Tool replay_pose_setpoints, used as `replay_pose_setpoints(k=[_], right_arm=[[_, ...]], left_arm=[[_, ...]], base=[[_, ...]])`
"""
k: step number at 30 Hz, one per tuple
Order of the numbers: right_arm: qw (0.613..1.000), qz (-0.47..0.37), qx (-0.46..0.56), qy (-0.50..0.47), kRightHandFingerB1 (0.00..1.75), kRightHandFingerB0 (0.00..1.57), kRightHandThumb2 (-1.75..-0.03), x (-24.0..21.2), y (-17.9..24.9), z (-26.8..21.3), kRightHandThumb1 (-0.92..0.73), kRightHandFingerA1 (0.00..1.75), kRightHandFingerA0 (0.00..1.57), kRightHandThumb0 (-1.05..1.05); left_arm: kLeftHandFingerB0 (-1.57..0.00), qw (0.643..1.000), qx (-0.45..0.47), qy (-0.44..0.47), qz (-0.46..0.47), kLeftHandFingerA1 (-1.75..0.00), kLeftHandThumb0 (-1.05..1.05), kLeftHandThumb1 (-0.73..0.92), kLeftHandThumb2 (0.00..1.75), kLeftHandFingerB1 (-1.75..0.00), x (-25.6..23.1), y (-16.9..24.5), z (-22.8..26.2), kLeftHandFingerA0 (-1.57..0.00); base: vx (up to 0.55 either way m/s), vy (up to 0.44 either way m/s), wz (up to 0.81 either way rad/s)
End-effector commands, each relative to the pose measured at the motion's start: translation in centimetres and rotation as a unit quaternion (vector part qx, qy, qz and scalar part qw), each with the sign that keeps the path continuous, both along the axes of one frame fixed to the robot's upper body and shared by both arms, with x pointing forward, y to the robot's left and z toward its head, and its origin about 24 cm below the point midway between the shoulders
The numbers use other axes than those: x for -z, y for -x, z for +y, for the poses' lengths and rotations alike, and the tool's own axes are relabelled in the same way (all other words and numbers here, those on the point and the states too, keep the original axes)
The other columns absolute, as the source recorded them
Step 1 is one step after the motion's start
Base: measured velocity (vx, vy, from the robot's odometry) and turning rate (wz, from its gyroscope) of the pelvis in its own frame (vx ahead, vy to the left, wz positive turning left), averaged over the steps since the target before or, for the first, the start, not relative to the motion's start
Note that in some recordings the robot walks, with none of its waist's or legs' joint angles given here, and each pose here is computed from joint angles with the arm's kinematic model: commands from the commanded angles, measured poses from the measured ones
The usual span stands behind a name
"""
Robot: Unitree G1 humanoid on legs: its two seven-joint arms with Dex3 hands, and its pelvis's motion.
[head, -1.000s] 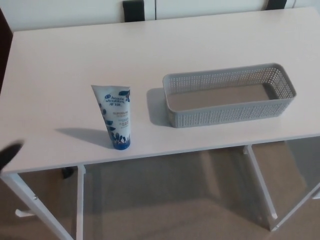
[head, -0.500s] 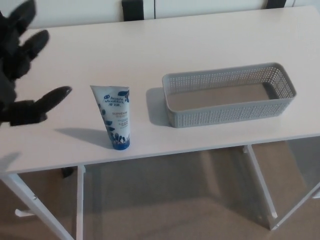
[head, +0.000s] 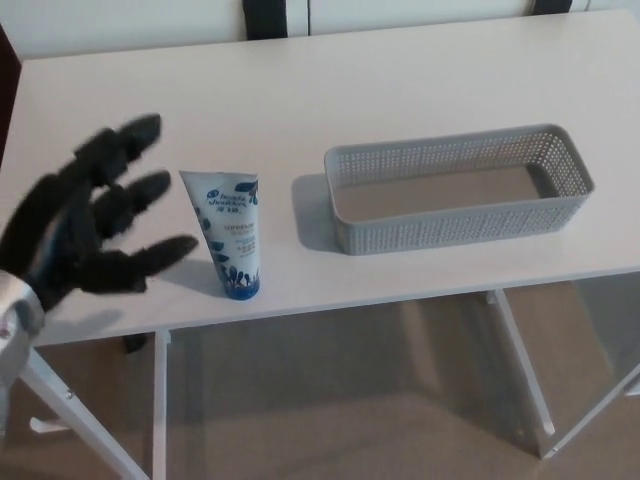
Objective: The robot walks towards a table in front, picks a shampoo with left hand and puts it in a small grey container
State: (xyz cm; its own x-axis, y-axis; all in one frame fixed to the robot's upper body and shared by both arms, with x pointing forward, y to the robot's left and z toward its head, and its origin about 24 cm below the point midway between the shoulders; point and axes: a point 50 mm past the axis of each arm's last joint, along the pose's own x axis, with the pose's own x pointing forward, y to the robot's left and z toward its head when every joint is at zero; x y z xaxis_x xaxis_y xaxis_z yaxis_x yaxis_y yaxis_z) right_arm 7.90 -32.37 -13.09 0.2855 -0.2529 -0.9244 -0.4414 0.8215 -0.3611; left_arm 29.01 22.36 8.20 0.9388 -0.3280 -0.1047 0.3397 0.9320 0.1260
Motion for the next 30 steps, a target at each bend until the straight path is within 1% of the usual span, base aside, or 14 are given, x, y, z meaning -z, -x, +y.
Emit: replay_pose_setpoints(k=[1,8,14,16,19,20,21,22,23,24,27,28,29,30], right_arm=[[1.0,0.008,-0.006,0.01,0.39,0.46,-0.62,-0.3,0.5,-0.7,-0.73,0.5,0.66,-0.37],[1.0,0.007,-0.002,0.007,0.4,0.48,-0.61,-0.2,0.6,-0.7,-0.71,0.49,0.65,-0.38],[1.0,0.011,-0.007,0.008,0.41,0.52,-0.61,-0.1,0.9,-0.5,-0.7,0.5,0.67,-0.38],[1.0,0.017,-0.004,0.01,0.4,0.51,-0.61,0.0,1.3,-0.5,-0.7,0.49,0.66,-0.38],[1.0,0.014,0.007,0.008,0.4,0.51,-0.62,0.0,1.3,-0.5,-0.71,0.5,0.67,-0.38],[1.0,0.013,0.006,0.007,0.4,0.49,-0.62,0.0,1.3,-0.6,-0.73,0.5,0.66,-0.38],[1.0,0.014,0.002,0.008,0.39,0.49,-0.63,-0.1,1.3,-0.6,-0.73,0.49,0.67,-0.4],[1.0,0.015,-0.002,0.01,0.39,0.49,-0.63,-0.1,1.2,-0.6,-0.73,0.49,0.67,-0.4],[1.0,0.013,-0.002,0.01,0.4,0.5,-0.62,-0.2,1.0,-0.7,-0.73,0.49,0.67,-0.4],[1.0,0.013,-0.002,0.011,0.4,0.5,-0.62,-0.2,1.0,-0.7,-0.73,0.49,0.67,-0.4],[1.0,0.023,0.0,0.011,0.4,0.51,-0.62,0.0,1.7,-0.6,-0.71,0.49,0.66,-0.39],[1.0,0.024,0.0,0.012,0.4,0.51,-0.62,0.0,1.7,-0.6,-0.71,0.49,0.66,-0.39],[1.0,0.025,-0.001,0.01,0.39,0.49,-0.61,0.1,1.9,-0.5,-0.71,0.47,0.64,-0.4],[1.0,0.026,-0.001,0.007,0.39,0.49,-0.61,0.2,2.2,-0.4,-0.71,0.47,0.64,-0.4]], left_arm=[[-0.02,0.999,0.026,-0.037,0.027,-0.31,-0.57,0.36,0.76,-0.17,0.8,0.7,-0.3,-0.03],[0.0,0.996,0.059,-0.059,0.018,-0.29,-0.55,0.35,0.76,-0.2,1.3,1.2,-1.6,0.0],[-0.06,0.997,0.052,-0.038,0.041,-0.32,-0.6,0.39,0.74,-0.15,1.3,1.0,-2.0,-0.07],[-0.02,0.997,0.042,-0.021,0.056,-0.34,-0.58,0.38,0.76,-0.16,1.7,0.8,-1.9,-0.03],[-0.01,0.997,0.016,0.008,0.08,-0.38,-0.62,0.38,0.7,-0.14,2.2,0.2,-1.6,-0.09],[-0.03,0.996,0.012,0.011,0.084,-0.35,-0.65,0.39,0.68,-0.15,2.2,0.0,-1.5,-0.08],[0.0,0.995,0.004,0.021,0.093,-0.37,-0.61,0.38,0.75,-0.17,2.3,-0.2,-1.4,-0.07],[0.0,0.995,-0.001,0.028,0.098,-0.37,-0.61,0.38,0.75,-0.17,2.4,-0.4,-1.3,-0.07],[0.0,0.994,-0.013,0.037,0.107,-0.31,-0.63,0.46,0.57,-0.18,2.6,-0.7,-1.2,-0.14],[0.0,0.993,-0.015,0.038,0.108,-0.31,-0.63,0.46,0.57,-0.18,2.6,-0.7,-1.2,-0.14],[0.0,0.988,-0.076,-0.025,0.132,-0.33,-0.46,0.46,0.55,-0.21,4.4,-2.6,-2.0,-0.2],[0.0,0.986,-0.09,-0.042,0.135,-0.33,-0.46,0.46,0.55,-0.21,4.8,-3.1,-2.3,-0.2],[-0.09,0.983,-0.096,-0.071,0.14,-0.54,-0.34,0.49,0.57,-0.23,5.2,-3.7,-2.7,-0.84],[-0.09,0.978,-0.101,-0.11,0.146,-0.54,-0.34,0.49,0.57,-0.23,5.7,-4.4,-3.2,-0.84]], base=[[0.0,0.0,0.0],[0.0,0.0,0.0],[0.0,0.0,0.0],[0.0,0.0,0.0],[0.0,0.0,0.0],[0.0,0.0,0.0],[0.0,0.0,0.0],[0.0,0.0,0.0],[0.0,0.0,0.0],[0.0,0.0,0.0],[0.0,0.0,0.0],[0.0,0.0,0.0],[0.0,0.0,0.0],[0.0,0.0,0.0]])
